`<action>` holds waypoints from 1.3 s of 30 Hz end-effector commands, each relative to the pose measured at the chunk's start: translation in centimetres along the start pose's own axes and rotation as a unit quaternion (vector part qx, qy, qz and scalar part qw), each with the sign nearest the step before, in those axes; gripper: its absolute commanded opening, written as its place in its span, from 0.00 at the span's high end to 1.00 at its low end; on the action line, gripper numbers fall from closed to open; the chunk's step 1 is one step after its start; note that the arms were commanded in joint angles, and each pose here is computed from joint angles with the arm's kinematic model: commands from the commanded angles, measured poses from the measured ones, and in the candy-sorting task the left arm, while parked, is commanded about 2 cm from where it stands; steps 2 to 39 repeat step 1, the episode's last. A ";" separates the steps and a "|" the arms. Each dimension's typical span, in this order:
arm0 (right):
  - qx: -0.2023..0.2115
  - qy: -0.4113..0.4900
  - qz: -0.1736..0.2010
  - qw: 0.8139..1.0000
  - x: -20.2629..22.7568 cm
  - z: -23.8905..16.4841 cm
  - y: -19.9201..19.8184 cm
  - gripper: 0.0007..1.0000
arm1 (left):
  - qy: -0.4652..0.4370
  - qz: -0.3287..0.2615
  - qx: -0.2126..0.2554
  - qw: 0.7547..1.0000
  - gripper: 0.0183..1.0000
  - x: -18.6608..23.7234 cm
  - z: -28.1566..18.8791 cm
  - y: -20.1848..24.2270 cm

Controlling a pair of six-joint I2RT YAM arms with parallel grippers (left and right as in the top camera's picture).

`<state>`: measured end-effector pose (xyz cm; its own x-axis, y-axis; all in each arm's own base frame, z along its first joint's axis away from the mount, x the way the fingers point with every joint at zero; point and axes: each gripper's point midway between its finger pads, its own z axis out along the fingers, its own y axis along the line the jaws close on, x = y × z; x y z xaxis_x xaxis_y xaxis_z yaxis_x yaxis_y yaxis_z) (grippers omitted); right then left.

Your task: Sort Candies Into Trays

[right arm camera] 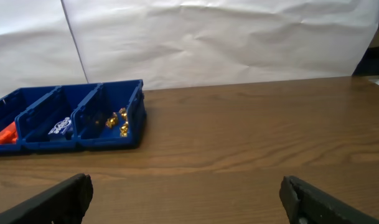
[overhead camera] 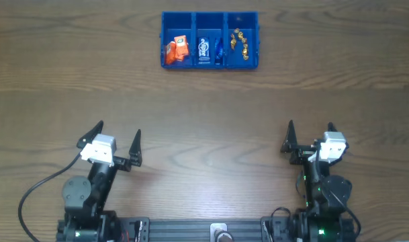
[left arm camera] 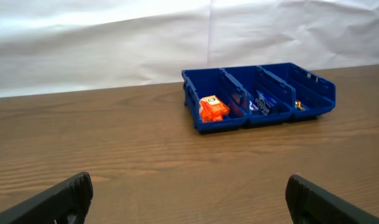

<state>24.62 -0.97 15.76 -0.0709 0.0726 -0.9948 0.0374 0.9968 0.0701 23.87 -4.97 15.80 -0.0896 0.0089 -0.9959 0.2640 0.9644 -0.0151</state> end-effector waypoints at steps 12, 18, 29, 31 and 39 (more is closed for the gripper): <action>0.000 0.001 0.005 1.000 0.1 0.0 -0.1 0.00 | 0.022 -0.011 0.006 1.000 0.00 1.6 0.1 -0.1; 0.000 0.001 0.005 1.000 0.1 0.0 -0.1 0.00 | 0.022 -0.011 0.006 1.000 0.00 1.6 0.1 -0.1; 0.000 0.001 0.005 1.000 0.1 0.0 -0.1 0.00 | 0.022 -0.011 0.006 1.000 0.00 1.6 0.1 -0.1; 0.000 0.001 0.005 1.000 0.1 0.0 -0.1 0.00 | 0.022 -0.011 0.006 1.000 0.00 1.6 0.1 -0.1; 0.000 0.001 0.005 1.000 0.1 0.0 -0.1 0.00 | 0.022 -0.011 0.006 1.000 0.00 1.6 0.1 -0.1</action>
